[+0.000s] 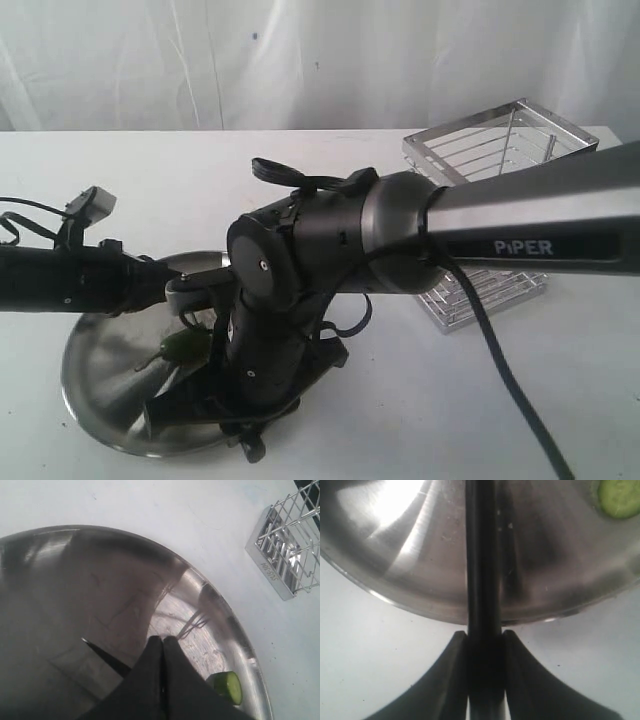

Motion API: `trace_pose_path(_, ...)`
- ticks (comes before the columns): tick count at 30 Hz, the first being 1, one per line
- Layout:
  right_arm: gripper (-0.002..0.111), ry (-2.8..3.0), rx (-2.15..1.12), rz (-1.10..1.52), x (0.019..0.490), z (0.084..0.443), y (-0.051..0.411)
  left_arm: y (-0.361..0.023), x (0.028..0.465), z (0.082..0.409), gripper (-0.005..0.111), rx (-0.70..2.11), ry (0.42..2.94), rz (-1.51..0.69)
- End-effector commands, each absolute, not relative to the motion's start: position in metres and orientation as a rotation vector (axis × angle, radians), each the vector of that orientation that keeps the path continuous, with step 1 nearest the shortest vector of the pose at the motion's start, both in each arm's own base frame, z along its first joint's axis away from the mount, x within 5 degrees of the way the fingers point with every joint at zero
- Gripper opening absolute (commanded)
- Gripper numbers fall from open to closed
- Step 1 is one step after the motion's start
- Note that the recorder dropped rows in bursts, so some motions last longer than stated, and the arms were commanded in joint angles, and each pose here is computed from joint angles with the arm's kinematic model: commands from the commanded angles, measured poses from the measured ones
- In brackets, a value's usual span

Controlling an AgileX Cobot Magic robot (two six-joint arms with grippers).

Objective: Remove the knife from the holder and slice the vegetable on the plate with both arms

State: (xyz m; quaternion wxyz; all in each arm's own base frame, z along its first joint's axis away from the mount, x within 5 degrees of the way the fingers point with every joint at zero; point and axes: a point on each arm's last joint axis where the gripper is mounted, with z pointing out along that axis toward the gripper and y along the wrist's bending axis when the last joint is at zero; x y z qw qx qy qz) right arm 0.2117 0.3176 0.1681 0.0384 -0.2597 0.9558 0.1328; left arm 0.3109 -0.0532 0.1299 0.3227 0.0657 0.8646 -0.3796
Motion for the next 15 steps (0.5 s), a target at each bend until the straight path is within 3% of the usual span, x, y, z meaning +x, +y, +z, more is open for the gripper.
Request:
trace_pose_path(1, 0.0, 2.921, -0.795, 0.415, 0.212, 0.17, 0.318, -0.052, 0.312, 0.117, 0.0, 0.124, 2.322, -0.96)
trace_pose_path(15, 0.0, 2.967, -0.793, 0.388, 0.212, 0.156, 0.319, -0.043, 0.302, 0.079, 0.0, 0.022, 2.501, -0.848)
